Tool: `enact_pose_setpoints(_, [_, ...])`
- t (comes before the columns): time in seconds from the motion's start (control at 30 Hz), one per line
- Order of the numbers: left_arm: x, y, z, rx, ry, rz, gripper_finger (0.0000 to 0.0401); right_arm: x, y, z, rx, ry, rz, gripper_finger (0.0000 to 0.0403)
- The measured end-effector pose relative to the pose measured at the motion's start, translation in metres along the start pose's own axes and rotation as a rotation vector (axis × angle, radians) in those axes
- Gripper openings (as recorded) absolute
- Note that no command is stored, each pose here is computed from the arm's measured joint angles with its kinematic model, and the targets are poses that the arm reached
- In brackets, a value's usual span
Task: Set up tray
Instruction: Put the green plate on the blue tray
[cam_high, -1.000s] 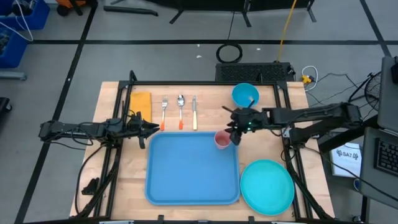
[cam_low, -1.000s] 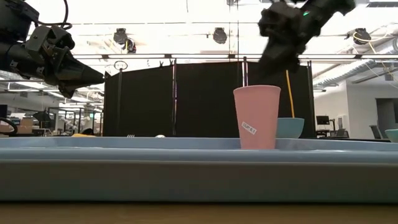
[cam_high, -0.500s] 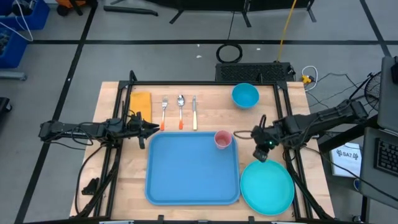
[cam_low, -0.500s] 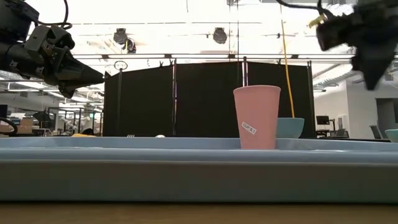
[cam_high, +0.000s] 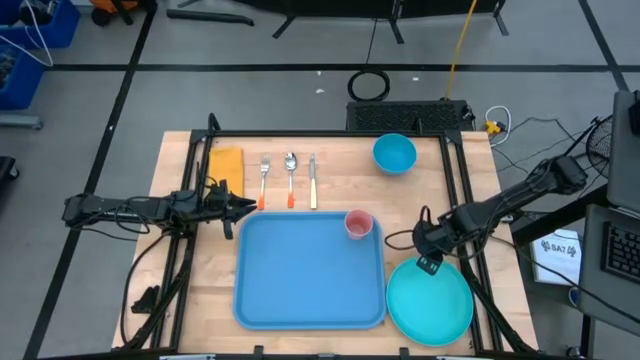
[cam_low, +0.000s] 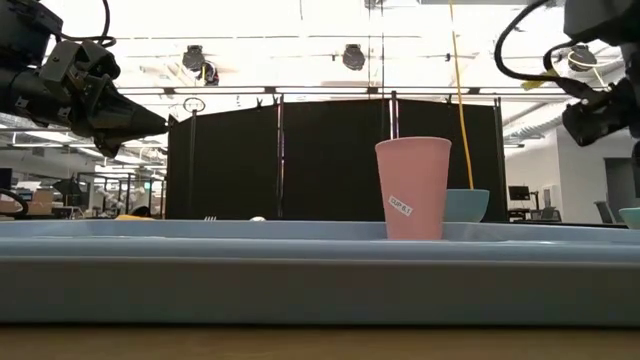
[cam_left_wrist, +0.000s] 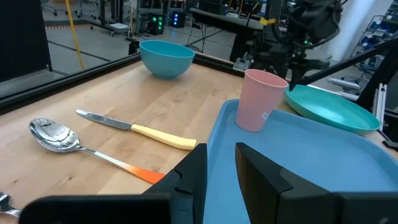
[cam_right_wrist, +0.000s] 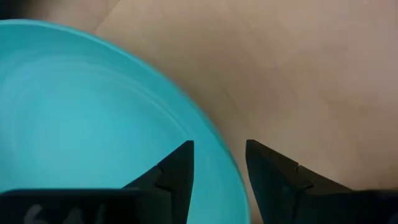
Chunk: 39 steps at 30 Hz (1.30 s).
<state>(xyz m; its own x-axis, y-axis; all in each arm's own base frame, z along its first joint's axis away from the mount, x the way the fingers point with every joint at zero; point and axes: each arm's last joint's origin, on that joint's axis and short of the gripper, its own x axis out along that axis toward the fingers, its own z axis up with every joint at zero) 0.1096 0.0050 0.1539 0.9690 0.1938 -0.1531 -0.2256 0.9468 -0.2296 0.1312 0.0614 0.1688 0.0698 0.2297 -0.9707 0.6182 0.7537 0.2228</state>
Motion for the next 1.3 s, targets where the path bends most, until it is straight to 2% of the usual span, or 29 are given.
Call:
enact_pose_setpoints(0.37, [0.0,0.0,0.0,-0.006,0.0,0.0,0.0088,0.014,-0.005,-0.001,0.013,-0.005,0.017,0.0138])
enact_pose_setpoints(0.47, [0.0,0.0,0.0,-0.006,0.0,0.0,0.0088,0.015,-0.006,-0.002,0.008,0.011,0.024,0.0108])
enact_pose_setpoints(0.57, [0.0,0.0,0.0,-0.006,0.0,0.0,0.0088,0.015,-0.005,0.0,-0.06,-0.023,0.017,0.0033])
enact_pose_setpoints(0.6, [0.0,0.0,0.0,-0.006,0.0,0.0,0.0088,0.015,-0.005,0.0,-0.098,-0.039,0.009,0.002])
enact_pose_setpoints(0.73, [0.0,0.0,0.0,-0.007,0.0,0.0,0.0088,0.014,-0.005,0.003,-0.13,-0.11,-0.021,0.0006])
enact_pose_setpoints(0.9, [0.0,0.0,0.0,-0.007,0.0,0.0,0.0088,0.014,-0.004,0.001,-0.126,-0.092,0.003,0.0002])
enact_pose_setpoints(1.07, [0.0,0.0,0.0,-0.007,0.0,0.0,0.0088,0.008,0.002,-0.002,-0.174,-0.126,0.108,0.0002])
enact_pose_setpoints(1.3, [0.0,0.0,0.0,-0.007,0.0,0.0,0.0088,-0.008,0.024,0.007,-0.226,-0.408,0.331,0.0001])
